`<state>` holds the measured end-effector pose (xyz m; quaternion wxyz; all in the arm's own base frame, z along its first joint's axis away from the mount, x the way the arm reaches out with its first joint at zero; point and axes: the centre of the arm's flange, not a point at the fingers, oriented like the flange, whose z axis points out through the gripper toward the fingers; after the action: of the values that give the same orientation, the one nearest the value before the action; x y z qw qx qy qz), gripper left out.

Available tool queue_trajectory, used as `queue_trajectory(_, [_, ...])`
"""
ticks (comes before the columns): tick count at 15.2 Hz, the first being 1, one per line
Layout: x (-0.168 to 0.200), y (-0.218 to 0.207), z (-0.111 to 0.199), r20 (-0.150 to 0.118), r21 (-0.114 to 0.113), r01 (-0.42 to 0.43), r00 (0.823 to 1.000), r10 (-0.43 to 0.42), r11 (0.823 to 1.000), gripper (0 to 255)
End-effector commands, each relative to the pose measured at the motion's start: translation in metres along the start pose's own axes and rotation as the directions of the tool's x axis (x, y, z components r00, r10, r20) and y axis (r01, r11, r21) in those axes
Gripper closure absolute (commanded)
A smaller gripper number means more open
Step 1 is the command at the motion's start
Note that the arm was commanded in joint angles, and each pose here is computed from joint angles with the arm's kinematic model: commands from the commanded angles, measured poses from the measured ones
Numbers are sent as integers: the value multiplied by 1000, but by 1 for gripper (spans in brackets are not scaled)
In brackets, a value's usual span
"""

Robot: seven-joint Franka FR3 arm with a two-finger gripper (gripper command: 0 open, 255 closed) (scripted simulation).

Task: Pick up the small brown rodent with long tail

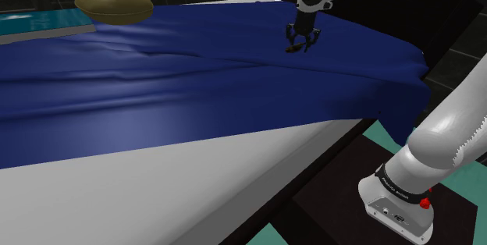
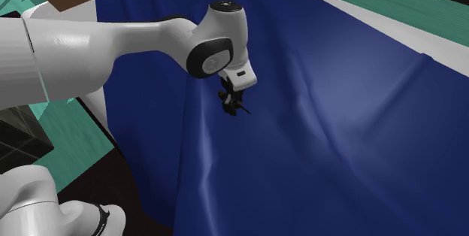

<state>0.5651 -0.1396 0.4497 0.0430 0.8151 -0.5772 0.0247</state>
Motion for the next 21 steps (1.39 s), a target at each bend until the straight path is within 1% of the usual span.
queue_trajectory(1, [0, 0, 1, 0, 0, 0, 1000, 0, 1000, 255])
queue_trajectory(9, [-1, 0, 1, 0, 0, 0, 1000, 0, 1000, 255])
queue_trajectory(21, [5, 2, -62, 0, 0, 0, 1000, 0, 1000, 255])
